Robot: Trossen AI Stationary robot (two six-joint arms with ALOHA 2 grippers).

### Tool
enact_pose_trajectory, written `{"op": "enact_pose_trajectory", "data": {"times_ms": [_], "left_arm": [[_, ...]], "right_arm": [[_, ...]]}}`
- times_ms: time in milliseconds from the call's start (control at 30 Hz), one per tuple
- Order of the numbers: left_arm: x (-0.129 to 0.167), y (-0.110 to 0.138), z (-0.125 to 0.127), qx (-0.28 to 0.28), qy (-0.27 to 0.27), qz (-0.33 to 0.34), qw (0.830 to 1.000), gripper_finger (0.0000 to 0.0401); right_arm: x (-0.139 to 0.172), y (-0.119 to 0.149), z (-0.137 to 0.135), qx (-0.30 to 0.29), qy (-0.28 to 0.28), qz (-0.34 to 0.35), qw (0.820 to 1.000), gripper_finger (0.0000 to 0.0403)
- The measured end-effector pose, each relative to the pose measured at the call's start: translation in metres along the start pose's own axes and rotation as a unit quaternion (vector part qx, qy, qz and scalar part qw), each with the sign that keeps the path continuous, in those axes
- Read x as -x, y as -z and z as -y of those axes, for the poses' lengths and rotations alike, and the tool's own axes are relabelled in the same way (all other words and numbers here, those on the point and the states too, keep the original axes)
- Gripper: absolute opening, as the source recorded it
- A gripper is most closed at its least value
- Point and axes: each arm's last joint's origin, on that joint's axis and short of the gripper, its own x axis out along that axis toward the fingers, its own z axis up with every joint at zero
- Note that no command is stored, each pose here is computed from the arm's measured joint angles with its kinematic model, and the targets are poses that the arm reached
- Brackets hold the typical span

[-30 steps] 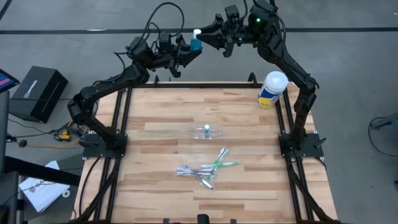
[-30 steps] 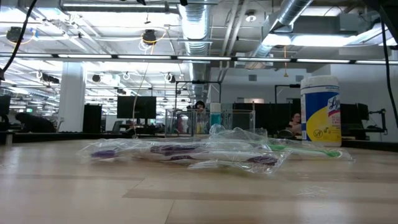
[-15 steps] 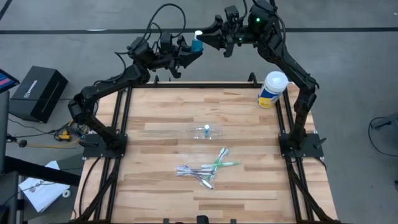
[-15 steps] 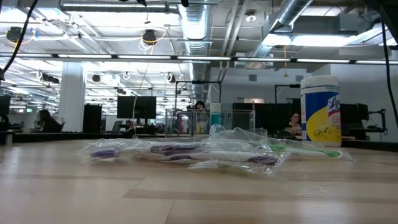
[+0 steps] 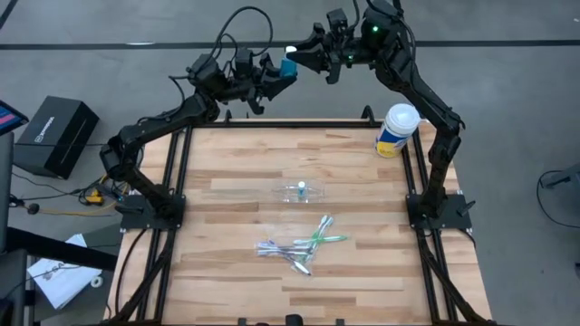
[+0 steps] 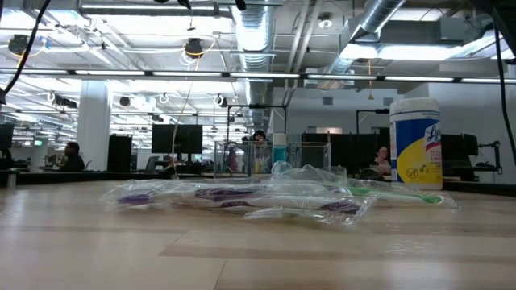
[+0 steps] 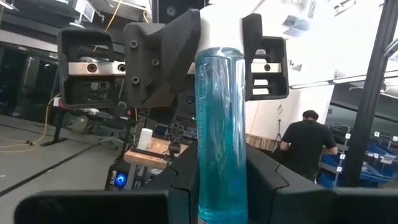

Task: Pick & Place toothbrushing station
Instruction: Put the blue mouthwash bottle into the transparent organizer

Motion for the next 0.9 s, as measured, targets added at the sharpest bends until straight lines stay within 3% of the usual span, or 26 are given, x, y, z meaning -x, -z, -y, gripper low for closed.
{"op": "enact_pose_trajectory", "data": {"times_ms": [133, 400, 700, 900], "left_arm": [[0.000, 0.000, 0.000, 0.002, 0.001, 0.000, 1.000, 0.0067], [0.000, 0.000, 0.000, -0.005, 0.006, -0.003, 1.000, 0.0071], [0.008, -0.005, -0.011, -0.017, 0.010, -0.012, 1.000, 0.0141], [0.027, -0.018, -0.032, -0.029, -0.002, -0.024, 0.999, 0.0151]], "right_arm": [[0.000, 0.000, 0.000, 0.005, 0.000, 0.000, 1.000, 0.0085], [0.000, 0.000, 0.000, 0.005, 0.000, 0.000, 1.000, 0.0085], [0.008, -0.003, 0.009, -0.006, 0.016, 0.002, 1.000, 0.0085], [0.022, -0.007, 0.023, -0.008, 0.033, 0.000, 0.999, 0.0085]]}}
